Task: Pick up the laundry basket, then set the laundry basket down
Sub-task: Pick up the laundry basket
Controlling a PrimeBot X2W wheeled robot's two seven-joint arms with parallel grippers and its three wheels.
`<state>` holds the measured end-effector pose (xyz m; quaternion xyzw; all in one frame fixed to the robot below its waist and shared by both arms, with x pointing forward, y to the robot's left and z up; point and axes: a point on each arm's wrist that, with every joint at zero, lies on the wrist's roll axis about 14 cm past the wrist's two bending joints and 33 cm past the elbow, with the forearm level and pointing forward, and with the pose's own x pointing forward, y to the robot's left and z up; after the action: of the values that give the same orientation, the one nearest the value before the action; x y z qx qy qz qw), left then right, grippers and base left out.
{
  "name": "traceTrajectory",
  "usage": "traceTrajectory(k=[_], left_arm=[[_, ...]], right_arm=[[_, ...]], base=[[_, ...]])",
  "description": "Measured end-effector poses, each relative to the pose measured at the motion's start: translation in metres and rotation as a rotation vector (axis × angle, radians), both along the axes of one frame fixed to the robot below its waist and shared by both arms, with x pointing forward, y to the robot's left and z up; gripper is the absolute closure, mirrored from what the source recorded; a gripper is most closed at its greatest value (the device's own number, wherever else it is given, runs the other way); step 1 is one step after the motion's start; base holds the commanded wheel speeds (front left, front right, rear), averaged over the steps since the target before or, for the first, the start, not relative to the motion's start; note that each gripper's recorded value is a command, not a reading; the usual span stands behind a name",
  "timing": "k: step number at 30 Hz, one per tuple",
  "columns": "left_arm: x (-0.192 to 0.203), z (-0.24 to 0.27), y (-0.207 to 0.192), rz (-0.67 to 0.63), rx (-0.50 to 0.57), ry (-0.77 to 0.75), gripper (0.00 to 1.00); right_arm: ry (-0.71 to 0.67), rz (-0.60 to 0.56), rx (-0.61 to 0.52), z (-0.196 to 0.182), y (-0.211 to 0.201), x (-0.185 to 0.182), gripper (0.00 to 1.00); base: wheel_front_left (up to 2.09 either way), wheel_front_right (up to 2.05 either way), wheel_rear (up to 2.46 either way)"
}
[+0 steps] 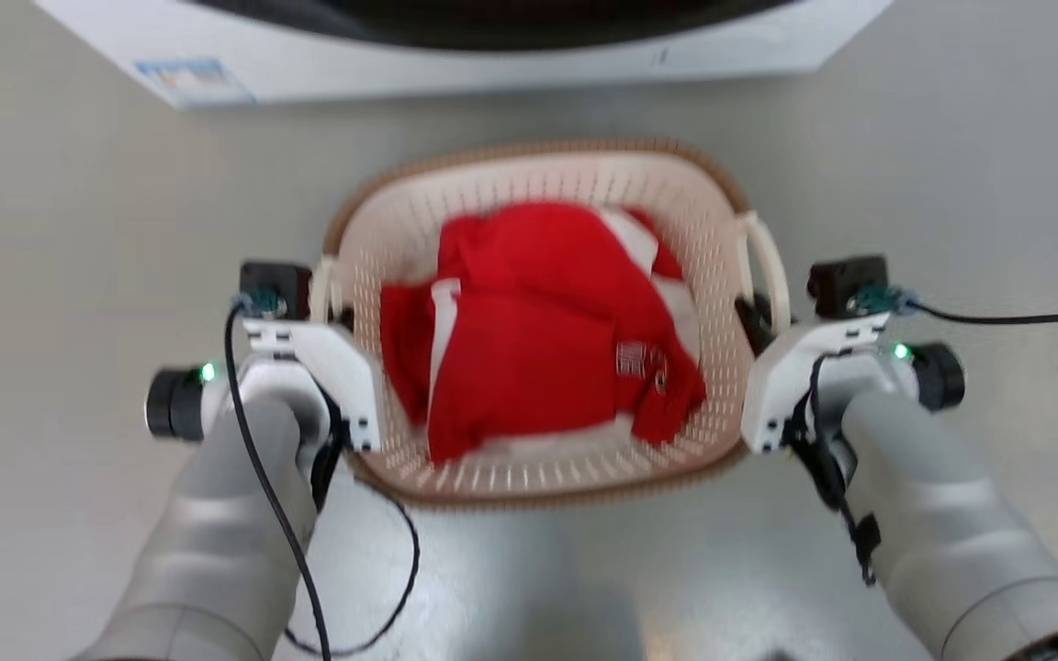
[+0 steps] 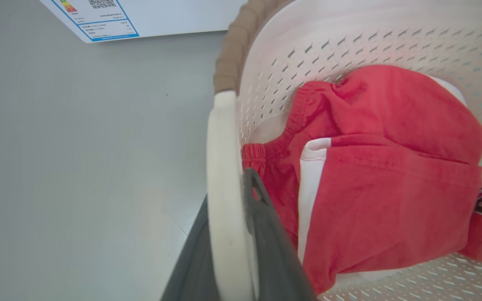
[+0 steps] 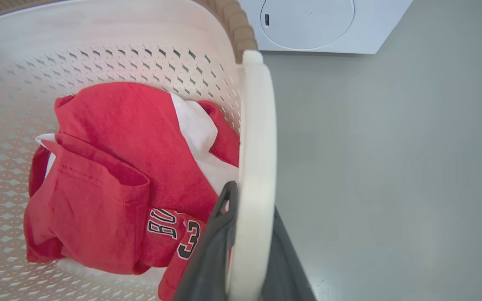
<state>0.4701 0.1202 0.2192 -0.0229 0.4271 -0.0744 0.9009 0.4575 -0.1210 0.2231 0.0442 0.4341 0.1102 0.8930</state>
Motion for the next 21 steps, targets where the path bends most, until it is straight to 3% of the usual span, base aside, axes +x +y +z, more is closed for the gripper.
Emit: traceTrajectory(k=[11,21], left_arm=[[-0.059,0.061,-0.005,-0.049,-0.011,0.068,1.00],[-0.079,0.110,-0.013,-0.100,0.003,-0.012,1.00]], right_arm=[[0.075,0.052,-0.010,0.067,0.005,-0.059,1.00],[-0.006,0.083,-0.027,0.123,0.003,-0.084,1.00]], base=[[0.00,0.00,0.00],[0.00,0.00,0.00]])
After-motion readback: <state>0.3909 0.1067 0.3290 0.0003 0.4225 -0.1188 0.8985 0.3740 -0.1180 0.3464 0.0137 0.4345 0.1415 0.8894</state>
